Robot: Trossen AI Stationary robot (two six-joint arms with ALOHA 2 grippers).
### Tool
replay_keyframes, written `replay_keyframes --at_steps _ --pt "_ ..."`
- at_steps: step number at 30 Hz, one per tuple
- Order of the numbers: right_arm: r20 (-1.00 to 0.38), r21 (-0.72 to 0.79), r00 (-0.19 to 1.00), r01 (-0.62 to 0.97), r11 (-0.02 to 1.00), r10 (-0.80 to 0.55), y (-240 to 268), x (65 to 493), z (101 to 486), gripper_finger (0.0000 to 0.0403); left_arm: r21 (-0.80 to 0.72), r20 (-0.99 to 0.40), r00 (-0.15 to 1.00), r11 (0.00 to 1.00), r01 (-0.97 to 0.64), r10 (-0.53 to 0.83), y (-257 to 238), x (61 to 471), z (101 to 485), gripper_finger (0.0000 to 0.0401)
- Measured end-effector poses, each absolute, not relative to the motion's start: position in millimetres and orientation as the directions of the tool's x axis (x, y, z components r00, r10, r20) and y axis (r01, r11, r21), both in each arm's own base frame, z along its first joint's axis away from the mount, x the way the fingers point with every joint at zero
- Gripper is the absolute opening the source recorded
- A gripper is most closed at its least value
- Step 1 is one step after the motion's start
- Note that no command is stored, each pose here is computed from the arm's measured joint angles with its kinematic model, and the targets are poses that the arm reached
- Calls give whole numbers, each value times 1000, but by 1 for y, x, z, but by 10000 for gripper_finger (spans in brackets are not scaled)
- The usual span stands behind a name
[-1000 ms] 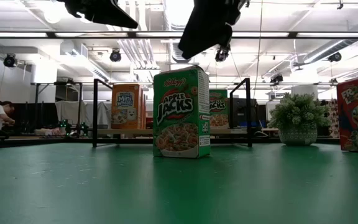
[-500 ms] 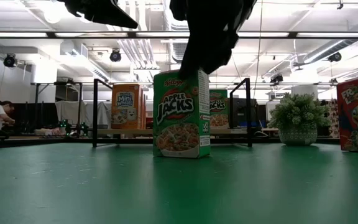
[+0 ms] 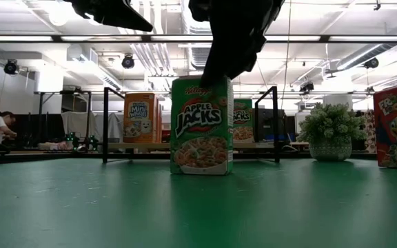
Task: Stack cereal on shelf
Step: Put the green cereal box on the shelf aligned with the other green cereal boxes
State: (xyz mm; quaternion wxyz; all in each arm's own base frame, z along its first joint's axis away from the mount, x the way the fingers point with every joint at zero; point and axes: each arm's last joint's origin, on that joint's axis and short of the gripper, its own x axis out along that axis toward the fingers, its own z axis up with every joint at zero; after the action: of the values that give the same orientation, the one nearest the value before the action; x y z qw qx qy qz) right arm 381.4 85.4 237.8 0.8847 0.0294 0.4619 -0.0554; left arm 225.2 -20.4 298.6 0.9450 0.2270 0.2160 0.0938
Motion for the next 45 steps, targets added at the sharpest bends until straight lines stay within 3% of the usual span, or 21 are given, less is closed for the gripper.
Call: replay_keyframes --at_steps 8,16,28,35,45 --pt "-820 -18 568 95 995 -69 85 379 241 127 469 -366 889 879 -79 275 -21 225 299 0" --pt "-850 -96 518 30 995 -98 69 368 274 120 469 -365 890 880 -79 275 -21 225 299 0" --pt "-829 -231 527 -15 973 -189 -24 341 318 124 471 -372 886 879 -75 275 -20 225 296 0" --pt "-827 -150 554 -65 987 -89 -86 328 323 121 470 -372 887 879 -75 275 -20 225 296 0" --pt "-828 -118 556 -49 992 -71 -136 315 316 120 471 -375 885 879 -73 275 -20 225 295 0"
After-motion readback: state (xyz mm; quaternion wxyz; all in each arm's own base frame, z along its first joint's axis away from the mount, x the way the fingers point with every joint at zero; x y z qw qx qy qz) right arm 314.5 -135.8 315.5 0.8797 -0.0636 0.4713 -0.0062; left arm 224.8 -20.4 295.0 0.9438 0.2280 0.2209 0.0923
